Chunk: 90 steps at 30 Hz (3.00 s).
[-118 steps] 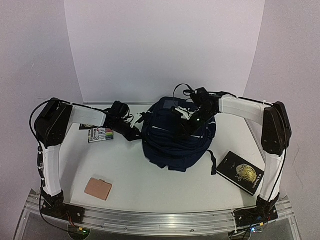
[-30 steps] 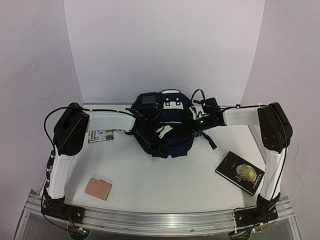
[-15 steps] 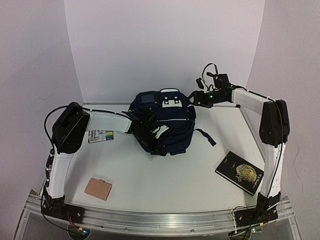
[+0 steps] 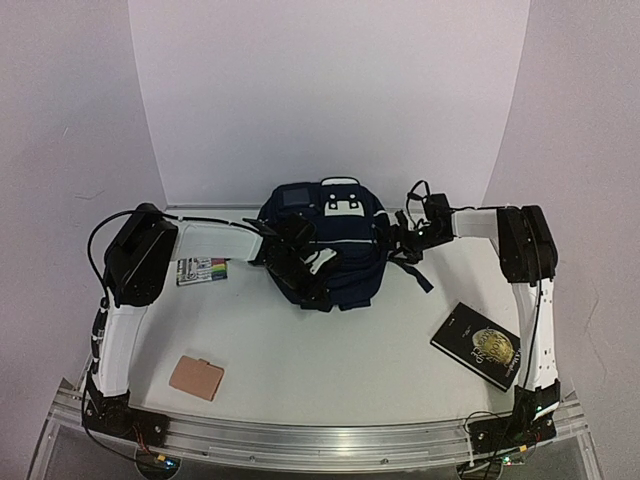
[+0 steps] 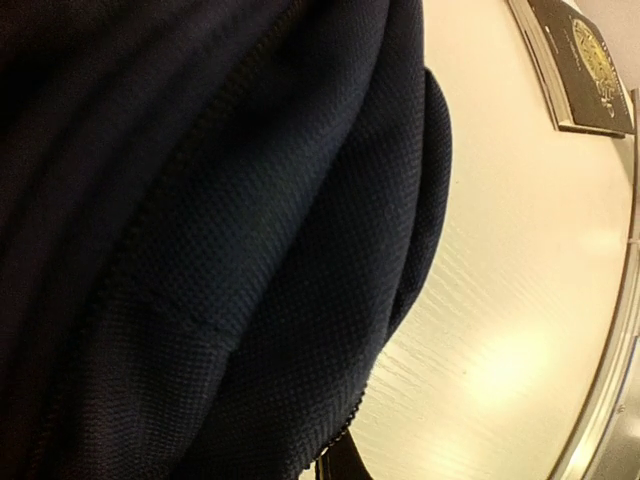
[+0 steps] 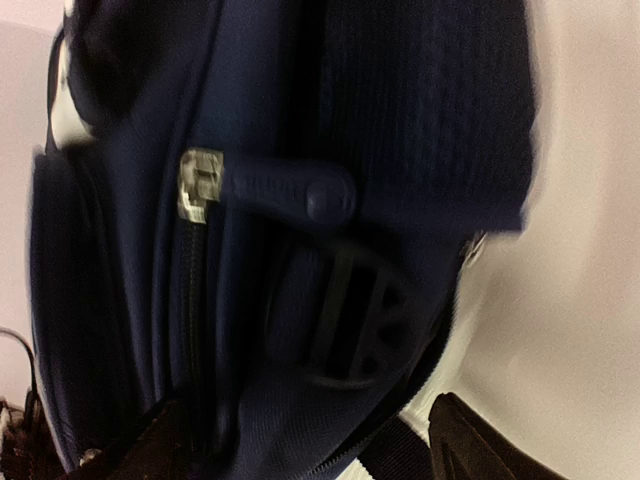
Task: Pack the student bag
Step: Zip the student bag at the center of the board.
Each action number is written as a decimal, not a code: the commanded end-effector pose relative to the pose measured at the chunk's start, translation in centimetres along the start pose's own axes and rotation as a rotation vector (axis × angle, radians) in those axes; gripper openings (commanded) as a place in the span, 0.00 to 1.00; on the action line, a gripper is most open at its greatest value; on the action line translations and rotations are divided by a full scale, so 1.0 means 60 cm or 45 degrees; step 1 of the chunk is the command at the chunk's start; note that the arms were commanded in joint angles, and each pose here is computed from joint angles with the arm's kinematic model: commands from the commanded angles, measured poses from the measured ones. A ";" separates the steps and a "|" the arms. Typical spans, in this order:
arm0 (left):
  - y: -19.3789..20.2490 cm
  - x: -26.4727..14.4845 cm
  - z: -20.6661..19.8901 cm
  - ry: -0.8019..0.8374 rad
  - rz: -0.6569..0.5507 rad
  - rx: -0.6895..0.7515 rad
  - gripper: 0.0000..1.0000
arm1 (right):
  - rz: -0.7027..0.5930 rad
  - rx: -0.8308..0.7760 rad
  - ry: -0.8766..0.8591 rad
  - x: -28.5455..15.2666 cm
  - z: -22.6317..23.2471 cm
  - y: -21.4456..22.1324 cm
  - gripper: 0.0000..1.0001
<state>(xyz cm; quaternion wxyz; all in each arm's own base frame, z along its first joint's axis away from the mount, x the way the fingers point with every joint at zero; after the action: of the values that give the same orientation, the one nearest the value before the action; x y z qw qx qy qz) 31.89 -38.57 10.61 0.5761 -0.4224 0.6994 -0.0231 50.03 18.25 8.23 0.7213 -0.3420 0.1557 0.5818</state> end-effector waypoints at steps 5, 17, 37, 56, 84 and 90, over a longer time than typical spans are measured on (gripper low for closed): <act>-0.055 -0.046 -0.048 0.111 -0.055 -0.029 0.00 | 0.043 0.333 -0.321 0.006 0.062 0.051 0.50; -0.086 -0.020 -0.091 0.171 -0.033 -0.111 0.01 | -0.076 0.593 -0.372 0.009 0.090 0.081 0.00; -0.160 0.005 -0.121 0.070 -0.230 -0.062 0.27 | -0.201 0.437 -0.418 -0.039 0.148 0.079 0.26; -0.073 -0.237 -0.025 -0.078 -0.474 -0.501 0.66 | -0.211 -0.616 0.131 -0.192 0.223 0.180 0.66; -0.022 -0.255 -0.010 -0.313 -0.390 -0.469 0.65 | 0.094 -0.655 0.217 -0.001 0.226 0.276 0.24; -0.019 -0.220 -0.021 -0.273 -0.305 -0.298 0.67 | 0.063 -0.637 0.221 -0.015 0.235 0.273 0.00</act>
<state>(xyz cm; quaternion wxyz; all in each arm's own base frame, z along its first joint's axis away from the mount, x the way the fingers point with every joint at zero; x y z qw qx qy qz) 31.59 -30.43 20.40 0.5586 -0.5992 0.5659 0.0931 31.03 28.26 11.72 0.5668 -0.5435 0.0937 0.6120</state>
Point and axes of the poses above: each gripper's point midway between its finger pads, its own x axis out along the fingers, its own z axis along the line the jaws close on, y = z × x, the point moved 7 cm from there along -x, back along the fingers, and after that the axes turned 4 degrees about x, right-handed, at the moved point
